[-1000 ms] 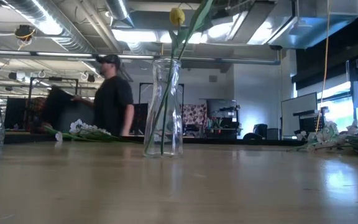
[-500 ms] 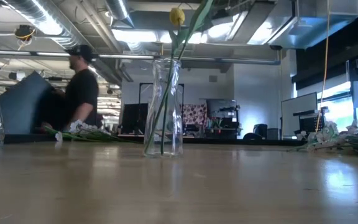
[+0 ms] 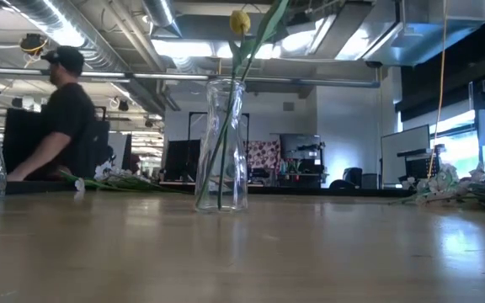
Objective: Sort flowers into vase by color
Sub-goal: Put the yellow flower into the right transparent vase
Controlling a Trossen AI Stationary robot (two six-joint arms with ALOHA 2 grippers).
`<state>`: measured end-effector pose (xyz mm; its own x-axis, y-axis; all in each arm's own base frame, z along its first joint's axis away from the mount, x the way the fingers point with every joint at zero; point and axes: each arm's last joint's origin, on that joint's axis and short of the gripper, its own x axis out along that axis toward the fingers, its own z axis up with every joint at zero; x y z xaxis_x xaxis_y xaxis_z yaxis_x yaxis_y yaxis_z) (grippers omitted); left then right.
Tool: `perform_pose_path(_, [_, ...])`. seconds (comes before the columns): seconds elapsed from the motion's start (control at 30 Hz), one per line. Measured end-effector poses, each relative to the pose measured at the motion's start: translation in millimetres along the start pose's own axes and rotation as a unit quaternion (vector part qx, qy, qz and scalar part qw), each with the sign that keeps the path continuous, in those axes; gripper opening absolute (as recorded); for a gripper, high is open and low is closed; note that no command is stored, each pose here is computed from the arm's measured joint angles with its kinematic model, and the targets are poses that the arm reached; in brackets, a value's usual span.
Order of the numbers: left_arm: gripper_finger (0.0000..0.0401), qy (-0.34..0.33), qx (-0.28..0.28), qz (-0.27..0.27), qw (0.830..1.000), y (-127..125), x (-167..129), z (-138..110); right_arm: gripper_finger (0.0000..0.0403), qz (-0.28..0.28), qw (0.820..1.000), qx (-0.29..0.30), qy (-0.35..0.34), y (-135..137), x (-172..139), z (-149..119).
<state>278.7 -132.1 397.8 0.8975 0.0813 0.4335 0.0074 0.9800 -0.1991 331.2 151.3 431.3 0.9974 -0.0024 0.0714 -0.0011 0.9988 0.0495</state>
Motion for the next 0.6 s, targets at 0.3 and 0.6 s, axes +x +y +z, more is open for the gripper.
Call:
perform_pose_path(0.3, [0.0004,0.034,0.075,0.026,0.996,4.7,-14.1,23.5,0.0158,0.001,1.000,-0.009,-0.008,-0.9,-3.7,5.1])
perform_pose_path(0.6, [0.0002,0.121,0.094,0.045,0.987,20.4,-53.2,63.4,0.0285,0.022,0.999,0.002,-0.044,-0.9,-38.2,38.0])
